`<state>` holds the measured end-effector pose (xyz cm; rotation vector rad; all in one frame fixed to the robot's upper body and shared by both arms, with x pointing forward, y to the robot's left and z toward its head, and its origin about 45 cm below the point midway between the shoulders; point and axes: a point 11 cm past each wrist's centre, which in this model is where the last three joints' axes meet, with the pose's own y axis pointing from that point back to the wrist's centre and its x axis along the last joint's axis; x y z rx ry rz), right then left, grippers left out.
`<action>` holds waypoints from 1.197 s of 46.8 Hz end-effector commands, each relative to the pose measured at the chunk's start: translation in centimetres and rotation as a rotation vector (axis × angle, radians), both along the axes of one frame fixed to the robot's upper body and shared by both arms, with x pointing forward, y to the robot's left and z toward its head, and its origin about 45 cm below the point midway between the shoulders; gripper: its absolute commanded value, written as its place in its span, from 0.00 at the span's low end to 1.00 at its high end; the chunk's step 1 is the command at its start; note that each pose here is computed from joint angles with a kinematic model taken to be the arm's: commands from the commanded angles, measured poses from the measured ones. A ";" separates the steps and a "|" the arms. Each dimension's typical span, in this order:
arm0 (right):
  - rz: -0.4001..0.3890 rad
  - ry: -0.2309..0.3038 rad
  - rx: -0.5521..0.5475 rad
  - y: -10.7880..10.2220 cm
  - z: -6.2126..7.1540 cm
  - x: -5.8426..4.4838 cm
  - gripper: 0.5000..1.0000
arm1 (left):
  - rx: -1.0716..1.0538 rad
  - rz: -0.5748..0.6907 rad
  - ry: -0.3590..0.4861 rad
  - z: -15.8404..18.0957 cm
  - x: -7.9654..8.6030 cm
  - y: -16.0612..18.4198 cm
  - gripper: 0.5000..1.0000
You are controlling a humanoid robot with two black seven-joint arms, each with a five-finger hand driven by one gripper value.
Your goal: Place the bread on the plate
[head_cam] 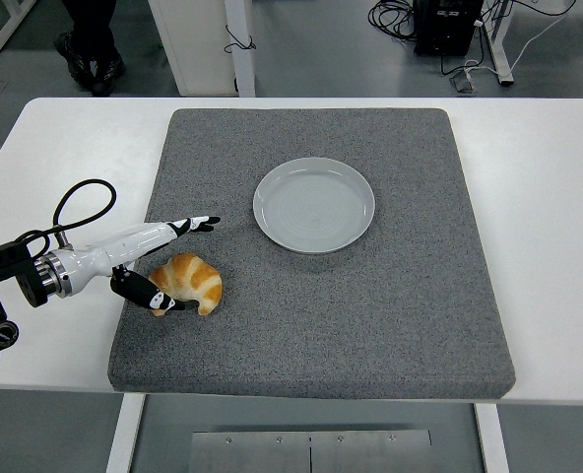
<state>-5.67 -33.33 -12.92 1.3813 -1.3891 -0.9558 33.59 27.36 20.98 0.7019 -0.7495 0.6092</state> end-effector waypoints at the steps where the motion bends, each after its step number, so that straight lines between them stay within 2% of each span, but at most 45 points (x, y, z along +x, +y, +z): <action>1: 0.000 0.000 0.000 0.0 0.0 0.0 1.00 | -0.003 0.001 0.002 -0.1 -0.1 0.0 0.94; 10: -0.001 -0.001 0.001 0.1 0.0 0.0 1.00 | -0.008 0.002 -0.005 -0.2 0.1 -0.2 0.92; 15: 0.000 0.000 0.000 0.0 0.0 0.0 1.00 | -0.007 0.005 -0.008 -0.2 0.2 -0.1 0.77; 18: 0.000 0.000 0.000 0.0 0.0 0.0 1.00 | -0.006 0.006 -0.009 -0.1 0.2 -0.1 0.72; 21: 0.001 0.000 0.000 0.0 0.0 0.0 1.00 | -0.005 0.006 -0.009 -0.2 0.2 -0.1 0.55; 25: 0.000 0.000 0.000 0.0 0.0 0.0 1.00 | -0.003 0.006 -0.011 -0.2 0.3 0.1 0.40; 31: 0.000 0.000 0.000 0.0 0.0 0.0 1.00 | -0.006 0.001 -0.013 -0.1 0.3 0.1 0.02; 32: 0.000 0.000 0.000 0.0 0.0 0.0 1.00 | -0.006 0.001 -0.013 -0.1 0.3 0.1 0.00; 48: -0.001 0.001 0.000 0.0 0.0 0.0 1.00 | -0.034 -0.025 -0.041 1.1 0.6 0.0 0.00; 56: 0.000 0.000 0.000 0.0 0.0 0.0 1.00 | -0.013 -0.010 -0.106 4.1 2.2 1.2 0.00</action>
